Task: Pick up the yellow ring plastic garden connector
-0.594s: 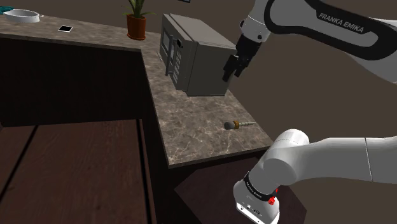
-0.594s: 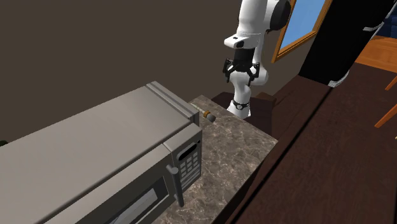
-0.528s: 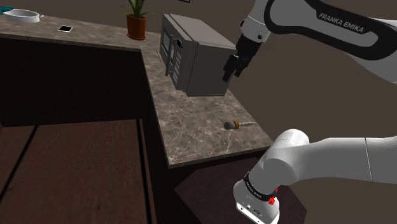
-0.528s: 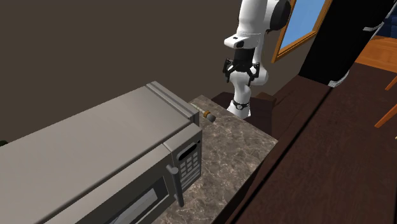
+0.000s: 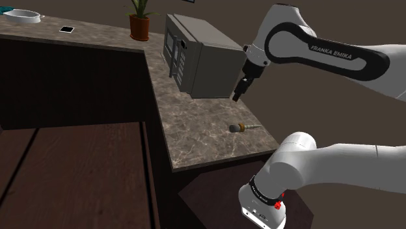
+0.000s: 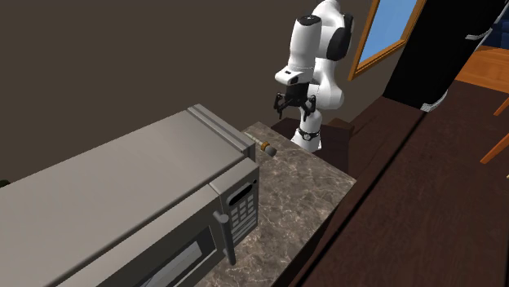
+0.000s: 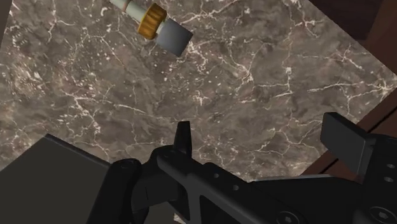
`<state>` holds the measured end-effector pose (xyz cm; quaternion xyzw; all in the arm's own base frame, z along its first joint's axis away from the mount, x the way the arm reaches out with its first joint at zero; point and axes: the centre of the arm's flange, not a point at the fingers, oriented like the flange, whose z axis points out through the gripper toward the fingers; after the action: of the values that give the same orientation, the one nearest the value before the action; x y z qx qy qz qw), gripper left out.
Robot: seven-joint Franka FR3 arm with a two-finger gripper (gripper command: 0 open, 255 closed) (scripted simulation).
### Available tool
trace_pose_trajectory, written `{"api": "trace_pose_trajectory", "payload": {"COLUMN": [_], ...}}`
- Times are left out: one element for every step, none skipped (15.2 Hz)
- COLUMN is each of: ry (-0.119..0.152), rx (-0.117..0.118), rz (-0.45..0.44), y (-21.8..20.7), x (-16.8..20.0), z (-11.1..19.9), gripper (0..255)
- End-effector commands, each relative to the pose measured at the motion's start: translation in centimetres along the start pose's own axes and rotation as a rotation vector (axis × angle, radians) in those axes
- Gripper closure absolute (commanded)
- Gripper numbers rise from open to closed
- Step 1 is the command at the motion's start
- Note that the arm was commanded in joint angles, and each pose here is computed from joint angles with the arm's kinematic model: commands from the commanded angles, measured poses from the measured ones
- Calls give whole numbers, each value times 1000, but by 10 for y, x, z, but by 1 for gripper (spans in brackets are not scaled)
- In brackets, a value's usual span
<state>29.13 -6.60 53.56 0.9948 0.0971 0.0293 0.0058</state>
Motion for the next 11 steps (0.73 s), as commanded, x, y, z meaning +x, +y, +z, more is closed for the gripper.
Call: {"api": "trace_pose_trajectory", "payload": {"ry": [-13,-19,-26,-32,-39,-45,-52,-59,-65,-72,-78], "rx": [-1,-1,-2,-2,-2,-3,-3,-3,-4,-4,-5], "rz": [-52,-75,-99,-122,-146,-170,-193,-217,-240,-264,-287], "y": [10,16,22,28,34,40,46,52,59,65,72], "x": [-11,-15,-19,-23,-27,-30,-34,-37,-41,-44,-48], "z": [22,33,44,54,65,76,86,97,108,118,129], "gripper": [0,0,0,0,0,0,0,0,0,0,0]}}
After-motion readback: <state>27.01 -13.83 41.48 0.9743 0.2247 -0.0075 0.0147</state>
